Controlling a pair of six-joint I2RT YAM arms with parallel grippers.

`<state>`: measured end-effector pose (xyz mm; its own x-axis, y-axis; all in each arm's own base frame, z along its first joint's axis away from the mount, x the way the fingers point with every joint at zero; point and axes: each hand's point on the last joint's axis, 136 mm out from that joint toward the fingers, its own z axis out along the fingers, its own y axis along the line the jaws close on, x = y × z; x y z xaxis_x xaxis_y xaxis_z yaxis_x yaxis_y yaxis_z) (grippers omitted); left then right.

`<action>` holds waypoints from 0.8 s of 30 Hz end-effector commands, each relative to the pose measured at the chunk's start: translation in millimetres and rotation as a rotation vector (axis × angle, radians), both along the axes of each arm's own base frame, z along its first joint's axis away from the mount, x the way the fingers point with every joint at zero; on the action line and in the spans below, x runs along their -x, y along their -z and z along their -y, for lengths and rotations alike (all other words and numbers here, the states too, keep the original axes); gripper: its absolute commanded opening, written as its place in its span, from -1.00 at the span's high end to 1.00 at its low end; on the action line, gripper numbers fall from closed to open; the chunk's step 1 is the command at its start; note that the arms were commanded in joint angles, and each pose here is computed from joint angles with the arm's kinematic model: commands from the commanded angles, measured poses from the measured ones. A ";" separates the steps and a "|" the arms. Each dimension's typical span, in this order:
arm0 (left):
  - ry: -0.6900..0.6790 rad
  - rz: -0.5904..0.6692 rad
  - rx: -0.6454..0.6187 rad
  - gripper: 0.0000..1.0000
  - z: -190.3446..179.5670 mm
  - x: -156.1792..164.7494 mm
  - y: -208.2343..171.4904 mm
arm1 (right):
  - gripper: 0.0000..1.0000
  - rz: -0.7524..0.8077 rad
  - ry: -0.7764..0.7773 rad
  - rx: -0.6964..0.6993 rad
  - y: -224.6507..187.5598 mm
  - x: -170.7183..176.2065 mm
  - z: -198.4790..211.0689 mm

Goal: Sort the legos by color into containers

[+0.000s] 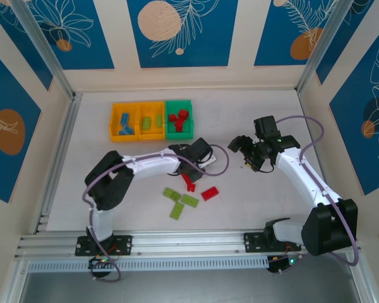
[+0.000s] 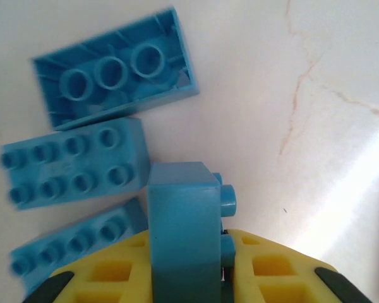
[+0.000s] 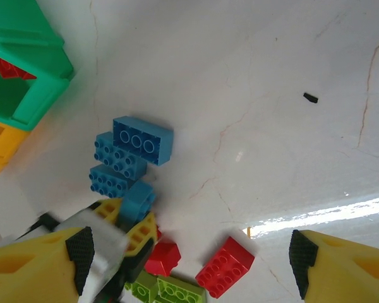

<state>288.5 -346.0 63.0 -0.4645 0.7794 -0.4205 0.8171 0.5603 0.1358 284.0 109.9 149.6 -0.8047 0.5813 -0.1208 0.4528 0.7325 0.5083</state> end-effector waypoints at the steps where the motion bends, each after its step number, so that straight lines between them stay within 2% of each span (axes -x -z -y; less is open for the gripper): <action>1: -0.097 0.085 0.202 0.72 -1.8 -21.7 -72.2 | -0.67 0.036 -0.030 -0.040 -16.9 -3.6 -11.8; 4: -0.218 0.105 0.347 0.72 -23.6 -45.9 -113.5 | -0.67 0.049 -0.036 -0.046 -20.0 -5.8 -15.9; 6: -0.350 0.117 0.409 0.71 -53.0 -72.8 -132.0 | -0.67 0.053 -0.042 -0.052 -21.1 -7.6 -18.5; 8: -0.553 0.130 0.411 0.73 -105.0 -110.9 -137.6 | -0.67 0.057 -0.051 -0.053 -22.6 -9.4 -21.2; 11: -0.878 0.132 0.360 0.77 -195.9 -159.6 -126.8 | -0.67 0.054 -0.061 -0.051 -21.2 -9.8 -24.2; 15: -1.130 0.154 0.320 0.72 -280.3 -200.0 -109.0 | -0.67 0.047 -0.069 -0.054 -17.5 -8.7 -28.5; 17: -1.200 0.139 0.282 0.66 -307.5 -215.5 -93.8 | -0.67 0.046 -0.070 -0.055 -16.8 -7.8 -30.1; 20: -1.235 0.100 0.206 0.58 -328.8 -234.9 -74.0 | -0.67 0.052 -0.079 -0.053 -17.6 -7.0 -32.0; 24: -1.186 0.092 0.229 0.44 -326.4 -252.5 -71.9 | -0.67 0.050 -0.094 -0.029 -15.7 -5.8 -32.1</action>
<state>540.6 -14.5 121.1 -0.7905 -0.2280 -0.5684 -0.2586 0.9656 -0.0276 289.6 138.6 162.6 -0.8428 0.5182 -0.1454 0.3655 0.7493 0.5522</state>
